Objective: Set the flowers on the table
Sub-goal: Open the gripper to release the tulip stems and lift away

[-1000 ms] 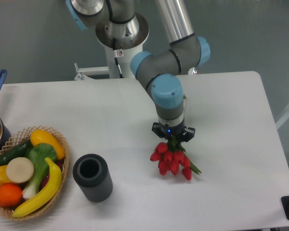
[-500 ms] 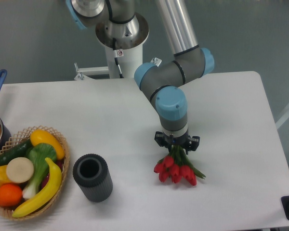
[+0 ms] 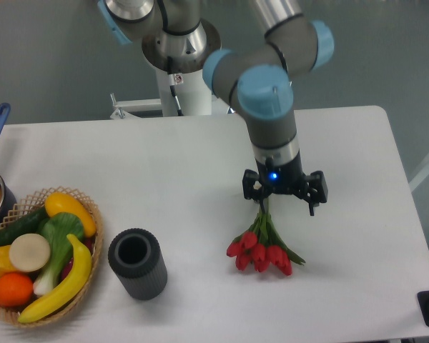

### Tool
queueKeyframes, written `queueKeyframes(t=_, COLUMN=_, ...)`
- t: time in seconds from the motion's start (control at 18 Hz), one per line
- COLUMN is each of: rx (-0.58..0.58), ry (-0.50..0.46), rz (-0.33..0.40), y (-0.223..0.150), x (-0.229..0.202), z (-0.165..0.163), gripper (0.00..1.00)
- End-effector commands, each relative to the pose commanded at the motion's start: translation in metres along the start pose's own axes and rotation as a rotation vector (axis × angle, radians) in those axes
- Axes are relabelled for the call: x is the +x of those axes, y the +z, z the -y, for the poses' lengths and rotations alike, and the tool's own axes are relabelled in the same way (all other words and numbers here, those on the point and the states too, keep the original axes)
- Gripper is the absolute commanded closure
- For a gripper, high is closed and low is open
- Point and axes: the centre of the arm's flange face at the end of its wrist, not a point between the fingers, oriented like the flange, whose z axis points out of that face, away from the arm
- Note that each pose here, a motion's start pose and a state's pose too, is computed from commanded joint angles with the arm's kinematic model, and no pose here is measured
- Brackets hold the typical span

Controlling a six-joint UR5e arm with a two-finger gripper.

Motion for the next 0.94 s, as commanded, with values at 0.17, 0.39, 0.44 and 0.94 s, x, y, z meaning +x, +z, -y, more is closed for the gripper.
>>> queueKeyframes(t=0.17, rx=0.025, ry=0.046, rz=0.021, y=-0.034, x=0.002, z=0.003, gripper=0.0)
queueKeyframes(t=0.39, rx=0.06, ry=0.19, rz=0.006, y=-0.048, x=0.024, z=0.011, gripper=0.0)
queueKeyframes(t=0.44, rx=0.075, ry=0.226, rz=-0.012, y=-0.047, x=0.03, z=0.013, gripper=0.0)
queueKeyframes(t=0.94, rx=0.116, ry=0.289, rz=-0.084, y=-0.064, x=0.051, z=-0.004, gripper=0.0)
